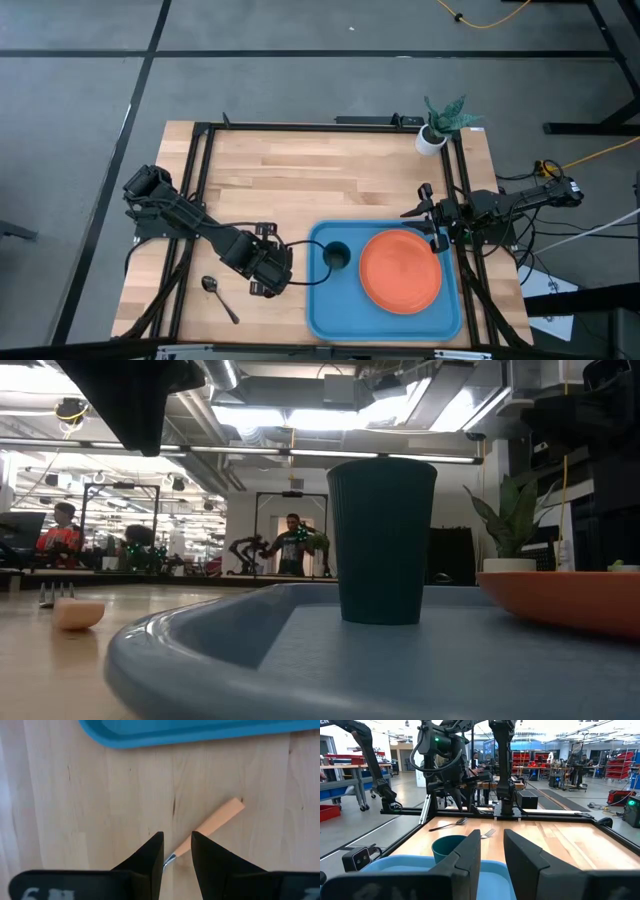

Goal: Pick and place plate/cup/fork/spoon on tray
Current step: Adjust the black spoon

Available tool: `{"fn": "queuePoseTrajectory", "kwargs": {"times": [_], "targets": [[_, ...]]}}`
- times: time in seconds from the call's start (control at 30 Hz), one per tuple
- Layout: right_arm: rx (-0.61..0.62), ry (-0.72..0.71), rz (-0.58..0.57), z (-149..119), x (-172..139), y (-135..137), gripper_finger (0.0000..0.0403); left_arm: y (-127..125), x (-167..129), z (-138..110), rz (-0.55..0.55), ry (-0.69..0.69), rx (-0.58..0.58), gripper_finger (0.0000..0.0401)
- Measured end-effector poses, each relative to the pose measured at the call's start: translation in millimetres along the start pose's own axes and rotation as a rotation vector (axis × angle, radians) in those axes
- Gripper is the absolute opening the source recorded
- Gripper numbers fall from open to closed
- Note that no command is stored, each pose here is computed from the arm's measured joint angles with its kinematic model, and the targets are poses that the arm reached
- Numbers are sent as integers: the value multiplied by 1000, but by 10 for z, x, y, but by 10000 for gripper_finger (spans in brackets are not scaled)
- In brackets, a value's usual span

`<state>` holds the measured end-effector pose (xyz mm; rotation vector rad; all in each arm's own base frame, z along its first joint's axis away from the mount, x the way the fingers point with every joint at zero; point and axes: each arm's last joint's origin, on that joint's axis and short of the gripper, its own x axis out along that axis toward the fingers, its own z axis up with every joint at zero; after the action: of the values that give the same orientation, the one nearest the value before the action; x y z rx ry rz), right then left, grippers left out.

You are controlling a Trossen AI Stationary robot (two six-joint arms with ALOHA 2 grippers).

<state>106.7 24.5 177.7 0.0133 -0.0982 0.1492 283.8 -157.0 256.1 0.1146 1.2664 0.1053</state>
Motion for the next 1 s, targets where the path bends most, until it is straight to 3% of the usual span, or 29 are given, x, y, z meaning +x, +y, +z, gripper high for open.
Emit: {"fn": "queuePoseTrajectory", "kwargs": {"times": [0.13, 0.37, 0.63, 0.8, 1.0], "targets": [[-1, 0, 0, 0, 0, 0, 90, 4, 0, -6, 4, 6, 12, 92], [0, 0, 0, 0, 0, 0, 90, -51, 170, -176, 26, 58, 133, 92], [-1, 0, 0, 0, 0, 0, 90, -77, 502, -426, 9, 121, 33, 92], [0, 0, 0, 0, 0, 0, 90, -139, 619, -413, -85, 50, 24, 92], [0, 0, 0, 0, 0, 0, 90, -179, 615, -358, -140, 18, -201, 92]]}}
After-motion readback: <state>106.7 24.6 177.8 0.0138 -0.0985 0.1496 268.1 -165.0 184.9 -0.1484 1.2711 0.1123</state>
